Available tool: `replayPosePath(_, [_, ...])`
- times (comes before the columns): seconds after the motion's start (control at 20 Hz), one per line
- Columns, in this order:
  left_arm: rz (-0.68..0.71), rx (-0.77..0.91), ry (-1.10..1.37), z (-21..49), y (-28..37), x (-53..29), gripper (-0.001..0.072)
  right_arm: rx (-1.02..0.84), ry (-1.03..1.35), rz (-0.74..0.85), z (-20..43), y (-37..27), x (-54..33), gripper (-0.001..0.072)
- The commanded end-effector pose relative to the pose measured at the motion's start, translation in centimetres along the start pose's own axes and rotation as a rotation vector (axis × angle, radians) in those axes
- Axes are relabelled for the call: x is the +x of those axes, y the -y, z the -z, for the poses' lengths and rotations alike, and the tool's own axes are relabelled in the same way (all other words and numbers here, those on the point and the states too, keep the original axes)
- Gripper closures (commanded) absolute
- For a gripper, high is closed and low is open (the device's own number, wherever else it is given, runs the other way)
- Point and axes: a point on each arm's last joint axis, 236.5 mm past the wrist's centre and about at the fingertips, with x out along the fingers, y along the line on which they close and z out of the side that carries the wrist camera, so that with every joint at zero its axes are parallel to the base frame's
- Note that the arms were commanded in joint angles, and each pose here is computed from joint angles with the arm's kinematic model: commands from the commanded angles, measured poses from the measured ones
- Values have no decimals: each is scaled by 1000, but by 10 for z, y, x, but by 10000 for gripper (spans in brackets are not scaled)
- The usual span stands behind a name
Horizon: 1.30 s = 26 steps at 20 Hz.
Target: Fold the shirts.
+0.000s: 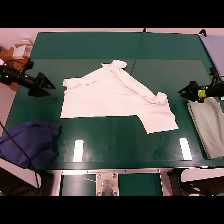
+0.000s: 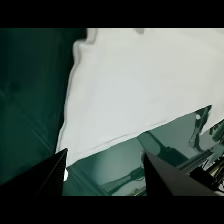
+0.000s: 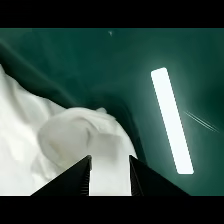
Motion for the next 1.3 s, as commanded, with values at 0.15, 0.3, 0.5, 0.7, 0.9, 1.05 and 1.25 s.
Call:
replayPosePath(0.15, [-32,-149,-143,68,-56,64,173,-2,-86,-6,14,17,15,452])
replayPosePath(0.3, [33,-135,-131,72,-46,90,174,0,-83,-9,13,16,15,452])
replayPosePath(0.5, [-6,-42,-112,65,-23,119,176,-1,-84,-9,13,16,15,452])
replayPosePath(0.7, [-15,-13,-88,55,-14,118,535,-2,-85,-7,14,17,15,440])
replayPosePath(0.9, [-8,-9,-102,57,-11,111,683,-17,-113,-7,18,22,25,370])
replayPosePath(1.05, [-10,-9,-98,56,-12,111,683,-94,-152,-20,22,23,44,340])
replayPosePath(1.25, [-10,-10,-95,55,-12,111,683,-197,-174,-26,8,13,68,292])
